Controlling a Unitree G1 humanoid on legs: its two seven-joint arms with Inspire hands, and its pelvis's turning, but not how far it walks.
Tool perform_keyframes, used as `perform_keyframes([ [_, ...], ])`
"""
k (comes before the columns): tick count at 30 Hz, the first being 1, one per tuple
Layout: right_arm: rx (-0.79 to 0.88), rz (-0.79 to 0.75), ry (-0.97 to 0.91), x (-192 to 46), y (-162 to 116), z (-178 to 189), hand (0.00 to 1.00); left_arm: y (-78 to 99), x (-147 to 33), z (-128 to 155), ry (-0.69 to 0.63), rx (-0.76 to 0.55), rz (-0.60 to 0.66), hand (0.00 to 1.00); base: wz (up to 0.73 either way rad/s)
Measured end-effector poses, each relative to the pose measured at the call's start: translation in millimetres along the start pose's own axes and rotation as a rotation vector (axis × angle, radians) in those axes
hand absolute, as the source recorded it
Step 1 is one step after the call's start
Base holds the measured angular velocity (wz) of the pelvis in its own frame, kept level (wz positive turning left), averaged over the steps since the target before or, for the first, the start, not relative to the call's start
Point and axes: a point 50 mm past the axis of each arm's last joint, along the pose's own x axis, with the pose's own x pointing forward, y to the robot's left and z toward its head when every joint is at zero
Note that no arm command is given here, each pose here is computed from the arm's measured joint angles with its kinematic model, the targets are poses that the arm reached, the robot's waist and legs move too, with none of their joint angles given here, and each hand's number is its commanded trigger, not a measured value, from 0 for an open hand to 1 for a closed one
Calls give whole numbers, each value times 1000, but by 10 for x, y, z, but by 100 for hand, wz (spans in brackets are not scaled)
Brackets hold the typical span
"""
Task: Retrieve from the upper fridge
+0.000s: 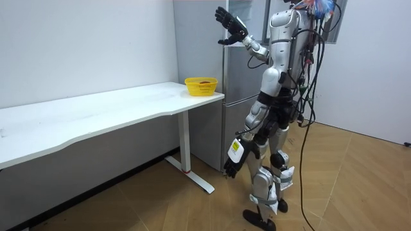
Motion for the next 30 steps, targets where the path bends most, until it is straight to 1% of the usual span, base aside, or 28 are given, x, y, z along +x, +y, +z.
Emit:
perform_keyframes([
  [2,0,-19,-15,9,-33,12,0,-13,-3,-19,1,-1,-4,0,-15],
  [7,-9,-152,-8,32,-194,-28,0,-25,-7,-40,7,1,-7,0,-3],
  [11,-12,-200,-12,30,-250,-15,0,-41,-14,-70,13,1,-7,0,-2],
  [17,-42,-294,-12,-3,-413,-43,0,-49,-20,-89,8,-1,0,0,-6],
  [24,-150,-398,25,-116,-707,-159,0,-51,-24,-127,21,-30,-16,0,-1],
  [30,-146,-521,73,-165,-971,-257,0,-64,-31,-147,25,-55,-26,0,0],
])
